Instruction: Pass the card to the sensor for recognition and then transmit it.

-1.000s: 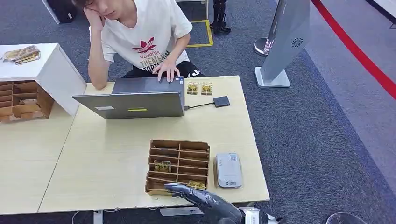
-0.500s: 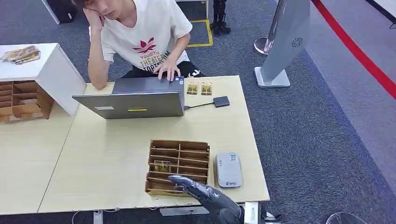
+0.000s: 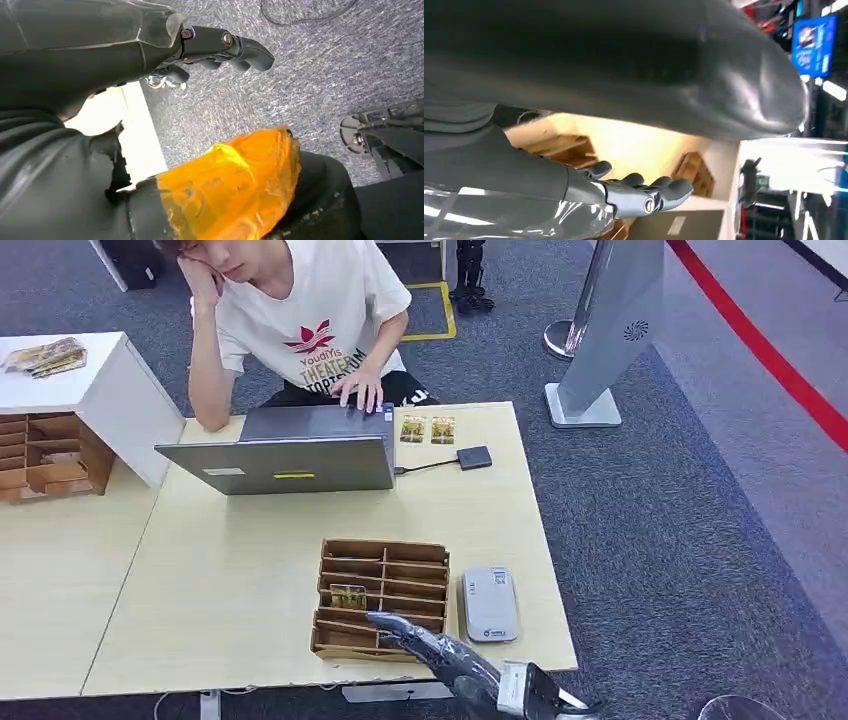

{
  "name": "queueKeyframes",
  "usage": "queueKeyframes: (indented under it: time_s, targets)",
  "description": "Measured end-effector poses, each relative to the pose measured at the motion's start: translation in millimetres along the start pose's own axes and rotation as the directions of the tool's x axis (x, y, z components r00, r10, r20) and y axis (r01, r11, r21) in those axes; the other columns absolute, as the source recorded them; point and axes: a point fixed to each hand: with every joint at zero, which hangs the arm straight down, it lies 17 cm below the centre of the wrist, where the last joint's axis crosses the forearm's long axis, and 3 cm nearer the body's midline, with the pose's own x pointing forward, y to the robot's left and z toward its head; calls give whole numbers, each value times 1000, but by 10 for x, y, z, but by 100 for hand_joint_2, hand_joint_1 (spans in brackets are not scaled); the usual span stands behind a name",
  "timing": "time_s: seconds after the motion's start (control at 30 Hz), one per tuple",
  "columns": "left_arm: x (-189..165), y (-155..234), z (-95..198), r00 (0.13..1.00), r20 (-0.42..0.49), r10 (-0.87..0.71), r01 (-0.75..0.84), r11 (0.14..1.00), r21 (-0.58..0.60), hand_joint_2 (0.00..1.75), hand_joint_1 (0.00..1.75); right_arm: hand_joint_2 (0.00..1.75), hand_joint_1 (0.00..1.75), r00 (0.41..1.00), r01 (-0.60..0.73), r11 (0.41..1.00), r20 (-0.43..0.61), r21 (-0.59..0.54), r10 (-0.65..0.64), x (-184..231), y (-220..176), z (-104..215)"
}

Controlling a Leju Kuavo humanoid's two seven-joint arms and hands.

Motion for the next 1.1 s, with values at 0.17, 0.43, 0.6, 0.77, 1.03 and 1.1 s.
queueKeyframes:
  time_s: [0.17,0.43,0.6,0.77,1.03,1.1]
  targets:
    - [-9,0,0,1000,-1,0,0,1000,0,0,0,0,0,1000,9,1000,0,2,-9,-8,6,8]
    - [-11,-8,0,1000,1,-4,4,1000,-4,0,0,0,0,999,36,999,39,13,-37,69,28,45]
    - [0,-15,2,1000,5,-12,12,1000,-10,0,0,0,0,988,95,993,115,76,-103,231,160,105]
    - [7,-4,-1,1000,5,-10,10,1000,-7,0,0,0,0,994,59,997,85,39,-63,173,115,114]
    - [20,-4,0,1000,7,-11,11,1000,-9,0,0,0,0,989,76,996,125,46,-81,265,148,145]
    - [18,-9,0,1000,8,-13,13,1000,-11,0,0,0,0,980,113,992,156,59,-121,344,151,164]
